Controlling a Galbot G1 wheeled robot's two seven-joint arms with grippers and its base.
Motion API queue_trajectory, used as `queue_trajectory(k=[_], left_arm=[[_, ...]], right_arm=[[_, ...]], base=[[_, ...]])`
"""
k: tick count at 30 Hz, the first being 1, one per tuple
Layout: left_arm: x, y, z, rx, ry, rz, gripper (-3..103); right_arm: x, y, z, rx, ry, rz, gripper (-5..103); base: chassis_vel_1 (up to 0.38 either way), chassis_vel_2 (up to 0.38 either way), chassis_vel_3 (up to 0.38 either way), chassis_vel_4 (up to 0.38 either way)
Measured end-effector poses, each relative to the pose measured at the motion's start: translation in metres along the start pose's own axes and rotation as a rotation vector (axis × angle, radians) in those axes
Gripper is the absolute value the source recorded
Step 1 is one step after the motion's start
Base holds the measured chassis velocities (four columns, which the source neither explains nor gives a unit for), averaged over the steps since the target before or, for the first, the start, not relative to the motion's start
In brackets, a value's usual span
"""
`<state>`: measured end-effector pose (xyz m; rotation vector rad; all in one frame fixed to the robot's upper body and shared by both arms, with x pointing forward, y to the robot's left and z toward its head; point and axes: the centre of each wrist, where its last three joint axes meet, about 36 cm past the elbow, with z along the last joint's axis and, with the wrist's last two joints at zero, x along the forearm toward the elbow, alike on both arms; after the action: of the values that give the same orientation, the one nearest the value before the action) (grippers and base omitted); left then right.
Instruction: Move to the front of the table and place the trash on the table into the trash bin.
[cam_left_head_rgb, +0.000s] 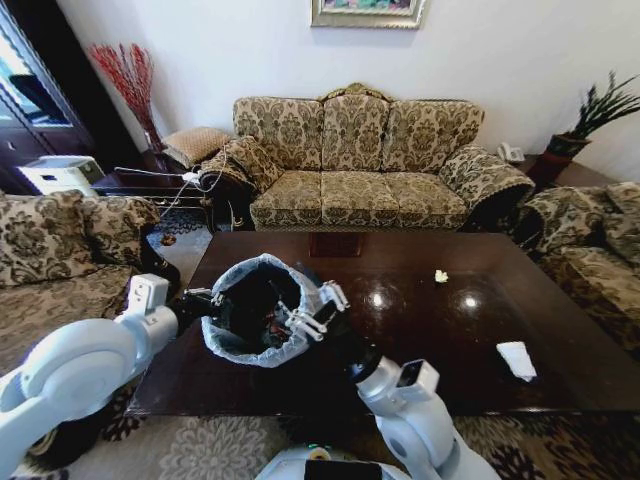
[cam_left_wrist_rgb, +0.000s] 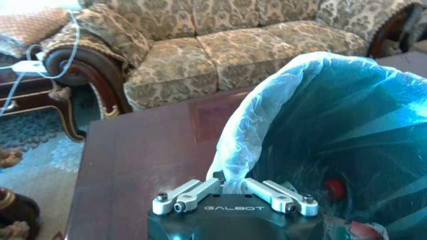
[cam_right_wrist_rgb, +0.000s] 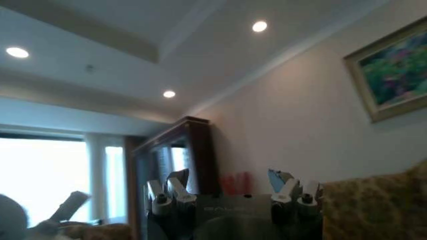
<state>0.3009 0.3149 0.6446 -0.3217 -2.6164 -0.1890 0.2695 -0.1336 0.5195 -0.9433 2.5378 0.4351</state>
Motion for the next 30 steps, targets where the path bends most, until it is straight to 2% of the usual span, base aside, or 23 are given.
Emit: queue_trajectory(k=[1,3,4,7,8,10,13,25,28,30], left_arm=[[0.0,0.003,0.002,0.009,-0.009,-0.012,0],[0.0,0.005,0.005,0.02,-0.018,-0.018,0],[0.0,0.005,0.005,0.02,-0.018,-0.018,0],[0.002,0.006,0.011,0.042,-0.03,-0.029,0],[0.002,0.006,0.011,0.042,-0.03,-0.029,0],[0.003,0.006,0.015,0.053,-0.034,-0.034,0],[0.005,0.005,0.017,0.062,-0.035,-0.038,0],[0.002,0.009,0.022,0.071,-0.032,-0.045,0],[0.001,0.01,0.022,0.074,-0.034,-0.046,0],[0.0,0.01,0.022,0.078,-0.034,-0.045,0]], right_arm=[[0.008,-0.007,0.005,0.043,0.027,0.131,79],[0.017,-0.019,0.015,0.073,0.076,0.275,90],[0.017,-0.019,0.015,0.073,0.076,0.275,90],[0.032,-0.035,0.039,0.066,0.155,0.557,100],[0.032,-0.035,0.039,0.066,0.155,0.557,100],[0.042,-0.038,0.046,0.041,0.18,0.639,100],[0.052,-0.037,0.053,0.028,0.2,0.665,100],[0.05,-0.04,0.063,0.02,0.208,0.668,100],[0.054,-0.041,0.071,0.049,0.208,0.704,100],[0.062,-0.041,0.084,0.133,0.239,0.831,100]], base=[[0.0,0.0,0.0,0.0],[0.0,0.0,0.0,0.0],[0.0,0.0,0.0,0.0],[0.0,0.0,0.0,0.0],[0.0,0.0,0.0,0.0],[-0.016,-0.006,0.028,0.023],[-0.053,-0.039,0.065,0.046],[-0.171,-0.169,0.176,0.164],[-0.279,-0.28,0.268,0.266],[-0.216,-0.226,0.229,0.24]])
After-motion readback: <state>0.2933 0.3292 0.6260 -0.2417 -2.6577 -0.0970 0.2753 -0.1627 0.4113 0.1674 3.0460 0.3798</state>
